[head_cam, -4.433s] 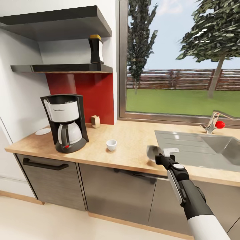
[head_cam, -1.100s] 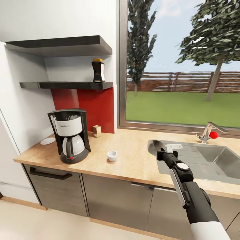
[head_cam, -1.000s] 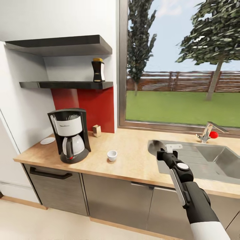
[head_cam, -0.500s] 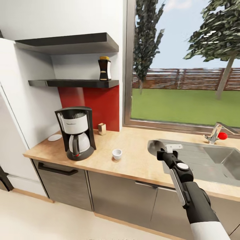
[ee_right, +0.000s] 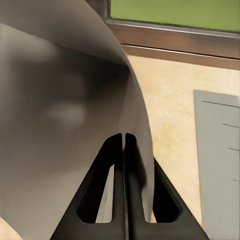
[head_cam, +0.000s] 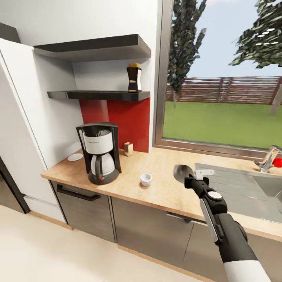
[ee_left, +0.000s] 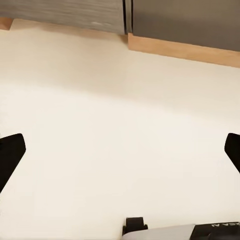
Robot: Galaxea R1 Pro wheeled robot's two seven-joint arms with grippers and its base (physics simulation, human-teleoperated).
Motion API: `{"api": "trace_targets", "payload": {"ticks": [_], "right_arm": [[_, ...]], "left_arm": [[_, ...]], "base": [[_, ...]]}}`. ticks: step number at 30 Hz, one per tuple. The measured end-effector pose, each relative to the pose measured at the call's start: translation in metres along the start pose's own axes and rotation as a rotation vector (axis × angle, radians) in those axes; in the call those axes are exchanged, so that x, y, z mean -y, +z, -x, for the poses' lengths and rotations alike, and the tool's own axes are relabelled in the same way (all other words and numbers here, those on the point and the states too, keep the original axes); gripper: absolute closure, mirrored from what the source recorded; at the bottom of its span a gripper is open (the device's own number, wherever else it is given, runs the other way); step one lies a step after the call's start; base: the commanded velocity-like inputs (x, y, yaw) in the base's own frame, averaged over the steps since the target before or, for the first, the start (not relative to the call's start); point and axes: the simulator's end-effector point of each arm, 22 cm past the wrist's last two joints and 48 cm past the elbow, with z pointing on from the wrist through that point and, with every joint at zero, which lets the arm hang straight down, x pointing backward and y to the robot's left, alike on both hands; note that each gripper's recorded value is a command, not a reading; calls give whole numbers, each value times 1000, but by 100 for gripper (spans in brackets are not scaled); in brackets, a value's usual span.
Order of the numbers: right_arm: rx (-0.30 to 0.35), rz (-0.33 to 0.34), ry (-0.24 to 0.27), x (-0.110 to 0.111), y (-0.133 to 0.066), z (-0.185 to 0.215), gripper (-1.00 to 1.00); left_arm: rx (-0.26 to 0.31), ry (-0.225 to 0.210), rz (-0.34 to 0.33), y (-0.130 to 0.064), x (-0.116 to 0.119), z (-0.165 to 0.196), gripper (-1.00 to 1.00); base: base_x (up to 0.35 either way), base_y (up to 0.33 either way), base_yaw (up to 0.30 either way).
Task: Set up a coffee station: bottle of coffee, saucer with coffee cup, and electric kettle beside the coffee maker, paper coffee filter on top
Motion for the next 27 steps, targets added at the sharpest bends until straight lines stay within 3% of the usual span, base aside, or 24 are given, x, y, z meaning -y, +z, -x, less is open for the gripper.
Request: {"api": "trace_targets", "payload": {"ticks": [11, 27], "right_arm": [[-14, 0, -1, 0, 4, -8, 100], [-14, -2, -2, 1, 4, -8, 100]], "left_arm": [[-14, 0, -2, 0, 1, -6, -100], [-14, 0, -2, 0, 1, -6, -100]], "base": [[0, 0, 152], [0, 0, 9]]}}
